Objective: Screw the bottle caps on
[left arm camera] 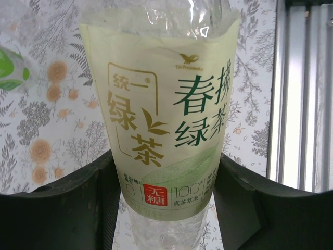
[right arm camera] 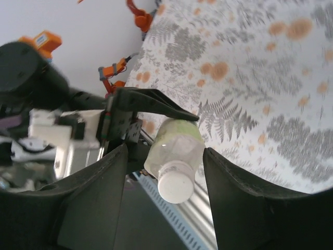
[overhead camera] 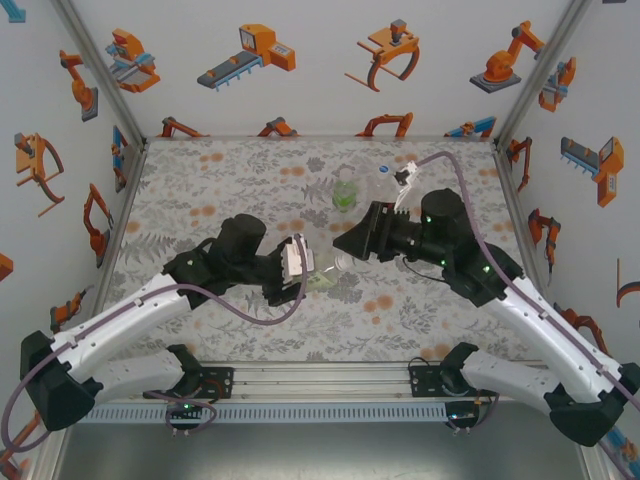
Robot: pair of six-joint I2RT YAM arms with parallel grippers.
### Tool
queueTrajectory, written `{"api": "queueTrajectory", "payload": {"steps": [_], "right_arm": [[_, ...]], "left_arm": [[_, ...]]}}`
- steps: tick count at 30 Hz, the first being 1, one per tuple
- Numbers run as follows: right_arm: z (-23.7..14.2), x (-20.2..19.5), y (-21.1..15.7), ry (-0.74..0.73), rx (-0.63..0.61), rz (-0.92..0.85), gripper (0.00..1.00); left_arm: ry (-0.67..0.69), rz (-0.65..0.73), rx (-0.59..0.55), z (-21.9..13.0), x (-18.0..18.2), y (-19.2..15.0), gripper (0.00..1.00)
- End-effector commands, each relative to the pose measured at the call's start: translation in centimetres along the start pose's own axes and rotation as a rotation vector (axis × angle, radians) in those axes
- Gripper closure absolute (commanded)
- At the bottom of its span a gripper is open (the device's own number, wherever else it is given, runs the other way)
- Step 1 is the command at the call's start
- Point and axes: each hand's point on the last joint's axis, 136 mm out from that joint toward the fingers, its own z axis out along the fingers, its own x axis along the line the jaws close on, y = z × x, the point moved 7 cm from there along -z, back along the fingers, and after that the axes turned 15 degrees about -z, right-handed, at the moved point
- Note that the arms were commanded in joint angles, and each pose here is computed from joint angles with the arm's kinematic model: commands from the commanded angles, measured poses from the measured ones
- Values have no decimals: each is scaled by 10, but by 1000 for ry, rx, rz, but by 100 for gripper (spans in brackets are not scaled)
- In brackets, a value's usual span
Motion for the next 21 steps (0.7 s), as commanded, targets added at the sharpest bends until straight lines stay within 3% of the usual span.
{"api": "queueTrajectory", "payload": {"steps": [1,10,21], "right_arm": [[-14,28,17,180,-66,-387,43],[-37,64,-8,604,-42,-942,45],[-34,59,-28,668,-60,-982,48]], "left_arm": [[-88,62,-67,-13,-13,16,100],[-230,89,-107,-23,-32,17,100],[-245,74,-103,-21,-32,18,100]]}}
